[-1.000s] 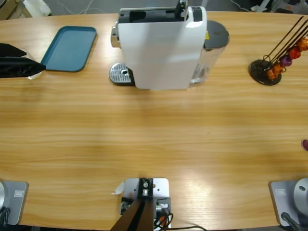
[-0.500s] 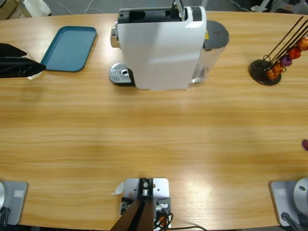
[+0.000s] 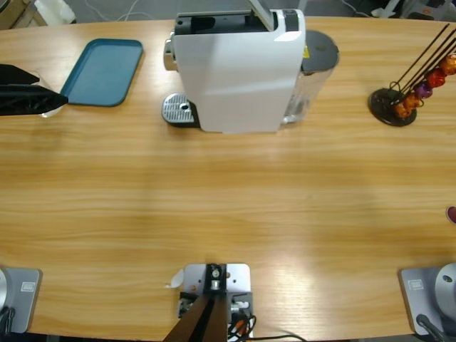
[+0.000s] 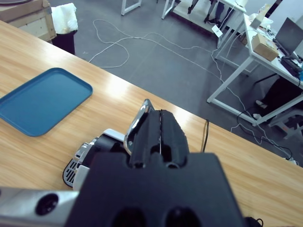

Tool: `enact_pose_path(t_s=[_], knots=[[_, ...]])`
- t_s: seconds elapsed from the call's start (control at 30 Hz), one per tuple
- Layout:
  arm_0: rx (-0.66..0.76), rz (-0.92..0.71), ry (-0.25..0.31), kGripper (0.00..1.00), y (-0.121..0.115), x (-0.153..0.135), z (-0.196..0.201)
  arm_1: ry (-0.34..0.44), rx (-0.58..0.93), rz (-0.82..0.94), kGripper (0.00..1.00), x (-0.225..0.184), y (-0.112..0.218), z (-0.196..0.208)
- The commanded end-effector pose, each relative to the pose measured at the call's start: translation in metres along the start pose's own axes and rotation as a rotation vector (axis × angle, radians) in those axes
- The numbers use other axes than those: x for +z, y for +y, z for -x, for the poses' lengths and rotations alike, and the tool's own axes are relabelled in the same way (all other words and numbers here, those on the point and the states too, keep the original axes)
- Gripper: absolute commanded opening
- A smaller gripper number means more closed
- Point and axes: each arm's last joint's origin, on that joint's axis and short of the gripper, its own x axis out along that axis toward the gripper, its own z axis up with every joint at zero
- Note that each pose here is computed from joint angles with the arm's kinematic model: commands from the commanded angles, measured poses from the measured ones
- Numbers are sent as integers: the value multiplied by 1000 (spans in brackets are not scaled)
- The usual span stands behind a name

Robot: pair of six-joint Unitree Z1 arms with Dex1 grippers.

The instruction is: Pour coffee

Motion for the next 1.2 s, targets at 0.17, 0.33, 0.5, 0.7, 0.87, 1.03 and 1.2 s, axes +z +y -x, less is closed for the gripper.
enact_pose_path(t_s=[0.17, 0.33, 0.5, 0.7, 0.87, 1.03, 1.2], knots=[[-25, -2, 31, 895, -1, -8, -4, 122, 85, 75, 0, -50, 57, -30], [-25, -2, 31, 895, -2, -9, -2, 139, 96, 67, 0, -58, 66, -39], [-25, -1, 35, 895, -2, -9, -2, 152, 101, 58, 0, -65, 73, -45], [-24, 0, 37, 895, -2, -11, 1, 163, 98, 52, 0, -76, 79, -51], [-24, 1, 40, 895, -2, -11, 0, 165, 102, 52, 0, -79, 79, -52], [-24, 0, 42, 895, -2, -10, 0, 173, 103, 43, 0, -86, 81, -53], [-24, 2, 44, 895, -2, -10, 0, 178, 107, 41, 0, -92, 83, -56]])
